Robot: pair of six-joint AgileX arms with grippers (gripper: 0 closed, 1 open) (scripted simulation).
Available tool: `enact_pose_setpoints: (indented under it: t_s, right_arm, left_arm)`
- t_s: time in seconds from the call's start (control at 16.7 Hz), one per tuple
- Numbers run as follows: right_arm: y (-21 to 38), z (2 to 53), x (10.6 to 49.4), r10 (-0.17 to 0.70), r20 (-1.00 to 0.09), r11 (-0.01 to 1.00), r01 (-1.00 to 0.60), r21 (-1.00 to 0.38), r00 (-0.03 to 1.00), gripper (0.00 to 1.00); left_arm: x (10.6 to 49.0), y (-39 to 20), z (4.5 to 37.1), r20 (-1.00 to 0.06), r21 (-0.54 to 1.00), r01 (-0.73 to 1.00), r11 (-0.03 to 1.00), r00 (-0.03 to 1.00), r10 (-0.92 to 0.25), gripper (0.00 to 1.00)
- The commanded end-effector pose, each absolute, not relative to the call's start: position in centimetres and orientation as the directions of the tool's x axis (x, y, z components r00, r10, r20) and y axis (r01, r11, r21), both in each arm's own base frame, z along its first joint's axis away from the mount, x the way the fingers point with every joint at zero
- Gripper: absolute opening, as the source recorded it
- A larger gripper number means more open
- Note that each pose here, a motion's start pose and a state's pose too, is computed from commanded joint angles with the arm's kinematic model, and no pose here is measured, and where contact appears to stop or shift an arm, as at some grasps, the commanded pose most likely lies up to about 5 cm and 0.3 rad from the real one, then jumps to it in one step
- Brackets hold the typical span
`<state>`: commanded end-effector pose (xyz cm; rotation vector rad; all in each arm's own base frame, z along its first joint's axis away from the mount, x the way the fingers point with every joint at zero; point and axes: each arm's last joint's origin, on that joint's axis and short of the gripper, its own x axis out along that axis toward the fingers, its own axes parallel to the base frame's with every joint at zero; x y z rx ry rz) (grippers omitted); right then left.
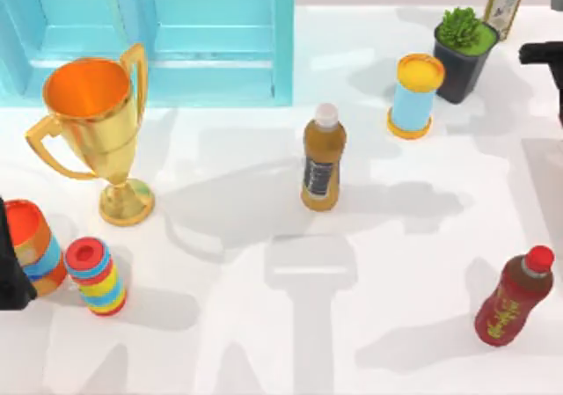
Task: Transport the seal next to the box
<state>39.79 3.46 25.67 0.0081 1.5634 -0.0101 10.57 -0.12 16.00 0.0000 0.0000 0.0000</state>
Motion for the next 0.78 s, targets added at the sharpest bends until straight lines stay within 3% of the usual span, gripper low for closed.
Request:
enact_pose_setpoints:
  t_s: [0.42, 0.72, 0.78]
  right_arm:
    - [3.4, 20.5, 39.8, 0.001, -1.000, 1.000, 0.011, 0.001, 0.005, 0.00]
    - [3.4, 20.0, 39.8, 0.001, -1.000, 1.000, 0.010, 0.001, 0.002, 0.00]
    - [3.4, 20.0, 39.8, 0.001, -1.000, 1.000, 0.010, 0.001, 0.002, 0.08]
  left_arm:
    - [10.6, -0.1, 16.0, 0.000, 0.000, 0.000, 1.000, 1.000, 0.000, 1.00]
    - [10.6, -0.1, 16.0, 0.000, 0.000, 0.000, 1.000, 1.000, 0.000, 1.00]
    - [10.6, -0.1, 16.0, 0.000, 0.000, 0.000, 1.000, 1.000, 0.000, 1.00]
